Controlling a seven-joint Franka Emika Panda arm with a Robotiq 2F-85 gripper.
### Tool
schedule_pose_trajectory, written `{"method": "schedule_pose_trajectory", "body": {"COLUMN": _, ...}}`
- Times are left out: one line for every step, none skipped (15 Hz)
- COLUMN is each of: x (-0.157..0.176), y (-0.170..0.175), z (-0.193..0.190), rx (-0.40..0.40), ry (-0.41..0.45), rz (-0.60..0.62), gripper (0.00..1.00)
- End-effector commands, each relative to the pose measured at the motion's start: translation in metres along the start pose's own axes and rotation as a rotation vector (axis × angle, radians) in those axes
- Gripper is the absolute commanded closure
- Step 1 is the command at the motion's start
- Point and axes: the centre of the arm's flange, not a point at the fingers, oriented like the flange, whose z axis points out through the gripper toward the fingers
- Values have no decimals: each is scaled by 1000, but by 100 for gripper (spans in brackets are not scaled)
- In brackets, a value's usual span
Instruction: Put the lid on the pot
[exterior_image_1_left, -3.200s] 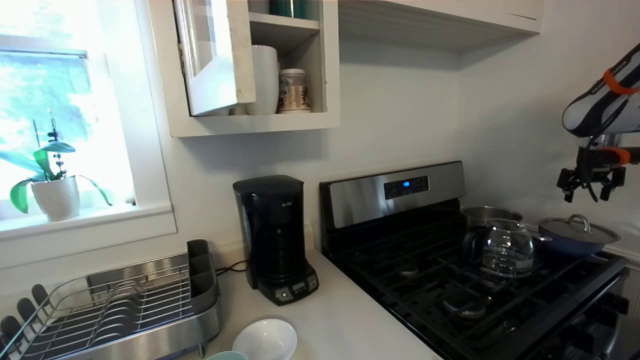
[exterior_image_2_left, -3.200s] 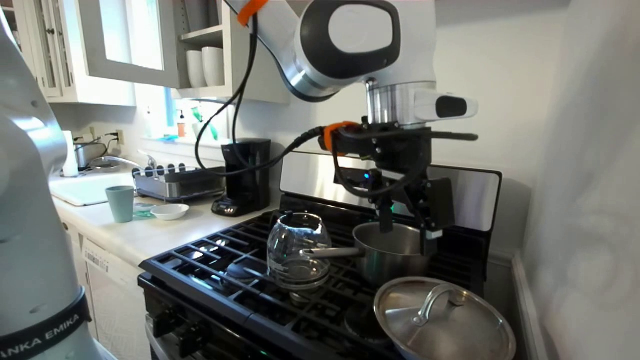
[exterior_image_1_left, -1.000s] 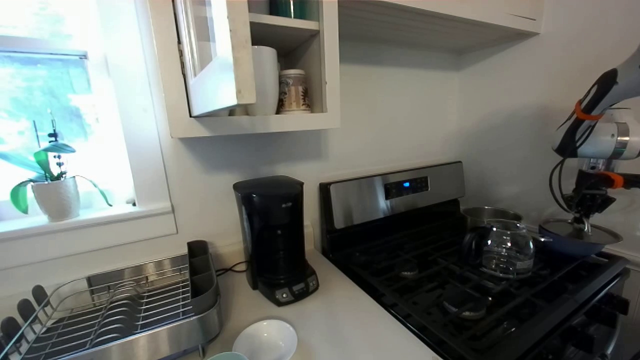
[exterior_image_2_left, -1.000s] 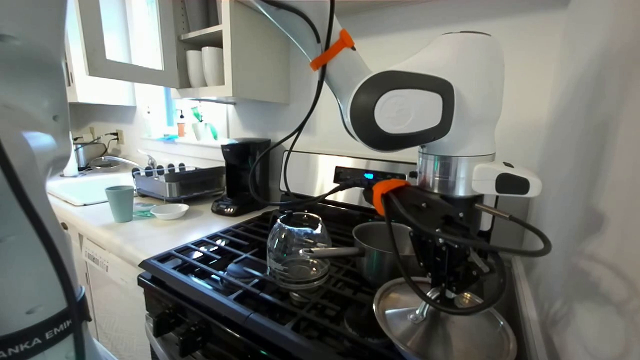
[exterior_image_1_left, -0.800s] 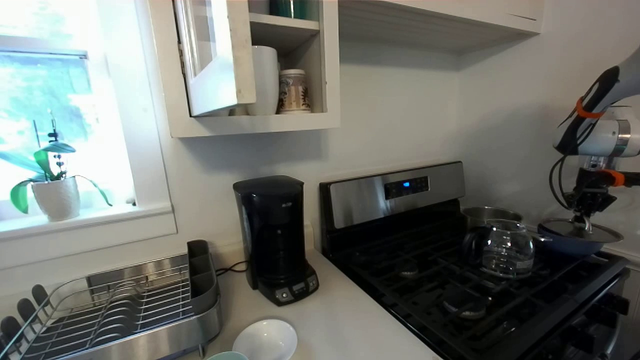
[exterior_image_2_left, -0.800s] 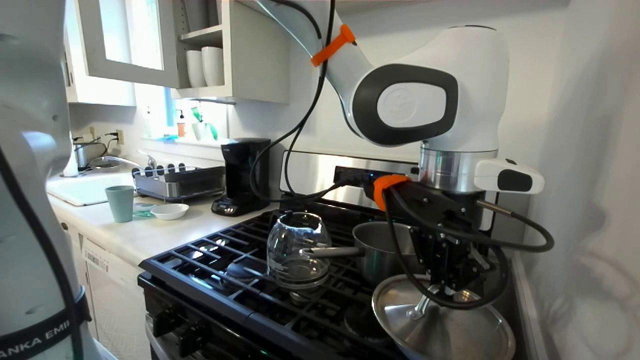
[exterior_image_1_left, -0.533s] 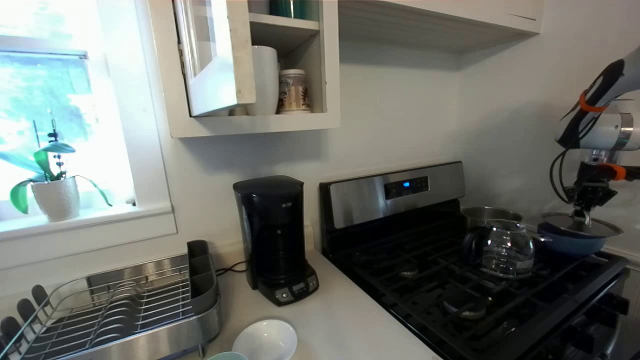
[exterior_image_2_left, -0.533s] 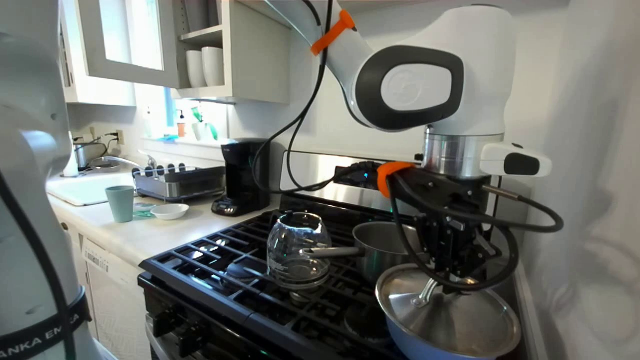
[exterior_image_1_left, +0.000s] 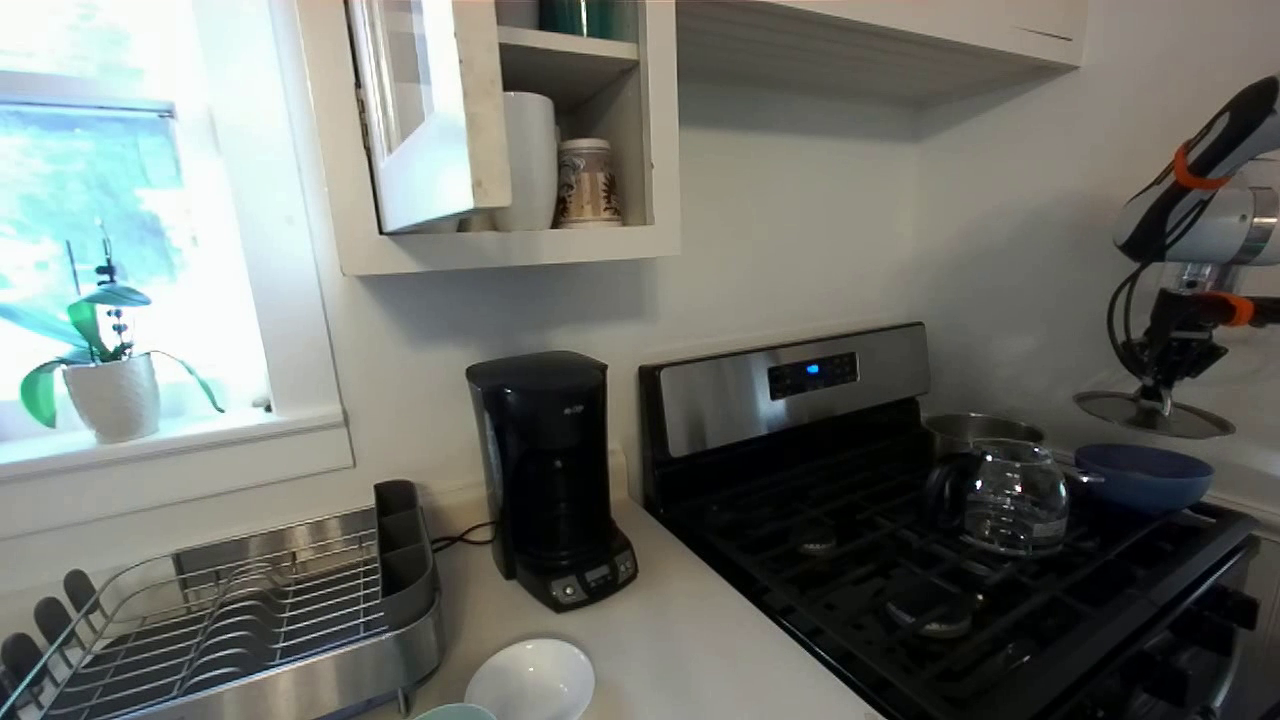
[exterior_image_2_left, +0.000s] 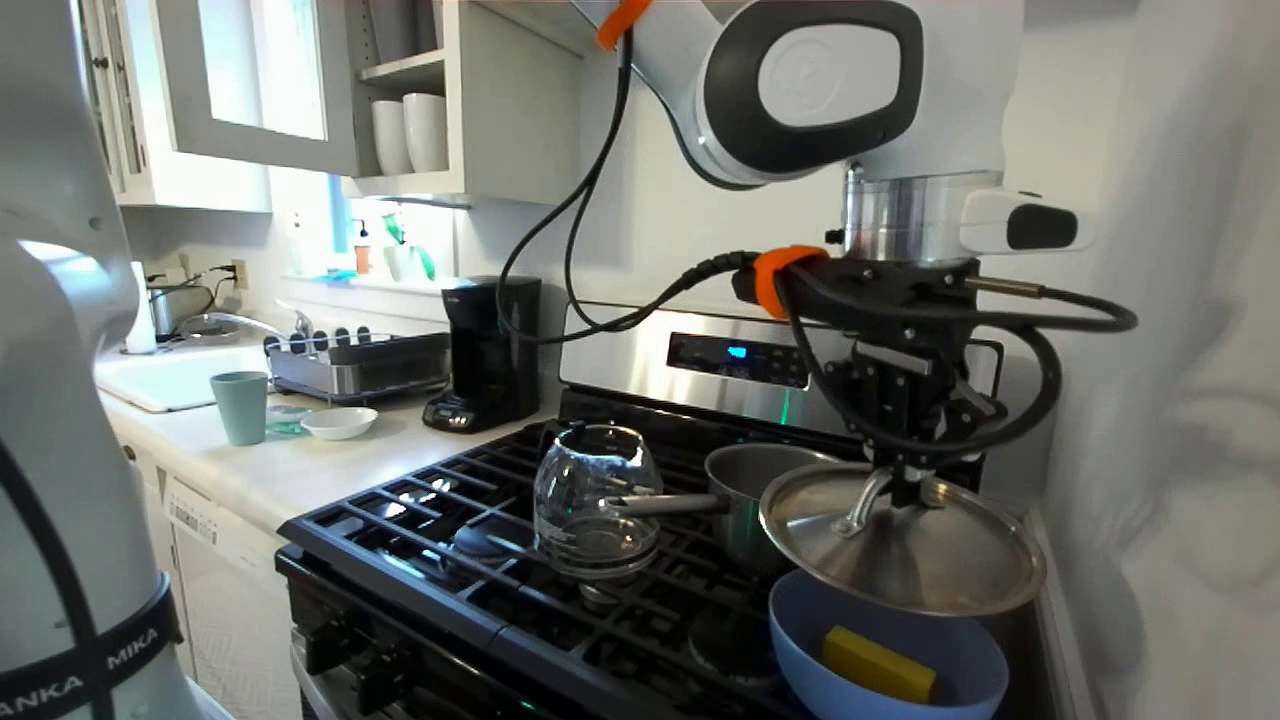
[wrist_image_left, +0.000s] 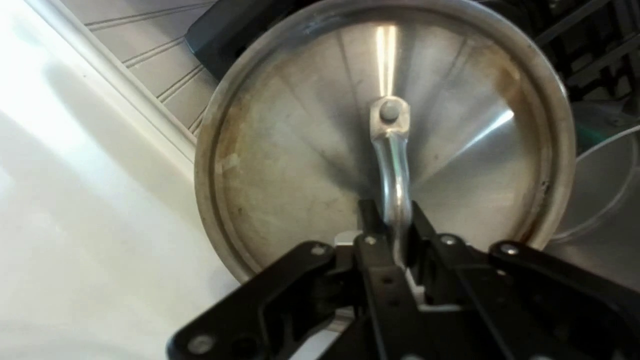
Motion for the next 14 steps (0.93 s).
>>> {"method": "schedule_pose_trajectory", "body": {"x": 3, "y": -33, "z": -48, "rx": -9, "ry": 46, "rz": -95, "gripper": 96}}
{"method": "schedule_pose_trajectory", "body": {"x": 6, "y": -44, "z": -56, "rx": -17, "ry": 72, "rz": -126, "gripper": 96}}
{"method": "schedule_pose_trajectory", "body": {"x": 8, "y": -57, "z": -63, "rx": -18, "ry": 80, "rz": -155, "gripper": 96}}
{"method": "schedule_pose_trajectory", "body": {"x": 9, "y": -70, "z": -68, "rx": -13, "ry": 79, "rz": -191, "gripper": 96}}
{"method": "schedule_pose_trajectory", "body": {"x": 9, "y": -84, "z": -71, "rx": -10, "ry": 83, "rz": -223, "gripper": 96}}
{"method": "schedule_pose_trajectory", "body": {"x": 9, "y": -98, "z": -73, "rx": -8, "ry": 86, "rz": -251, "gripper": 96}}
{"method": "schedule_pose_trajectory", "body": {"x": 9, "y": -112, "z": -74, "rx": -5, "ry": 85, "rz": -279, "gripper": 96}}
{"method": "schedule_pose_trajectory", "body": {"x": 9, "y": -126, "z": -76, "rx": 0, "ry": 87, "rz": -306, "gripper": 96}}
{"method": "schedule_pose_trajectory", "body": {"x": 8, "y": -140, "z": -76, "rx": 4, "ry": 89, "rz": -330, "gripper": 96}}
{"method": "schedule_pose_trajectory", "body": {"x": 8, "y": -153, "z": -75, "rx": 6, "ry": 91, "rz": -351, "gripper": 96}}
{"method": "schedule_pose_trajectory", "body": {"x": 7, "y": -163, "z": -74, "rx": 7, "ry": 83, "rz": -371, "gripper": 96}}
{"method": "schedule_pose_trajectory", "body": {"x": 6, "y": -174, "z": -72, "rx": 8, "ry": 68, "rz": -389, "gripper": 96}}
{"method": "schedule_pose_trajectory", "body": {"x": 4, "y": -182, "z": -70, "rx": 7, "ry": 39, "rz": -395, "gripper": 96}}
{"method": "schedule_pose_trajectory", "body": {"x": 12, "y": -171, "z": -63, "rx": 18, "ry": 66, "rz": -383, "gripper": 85}}
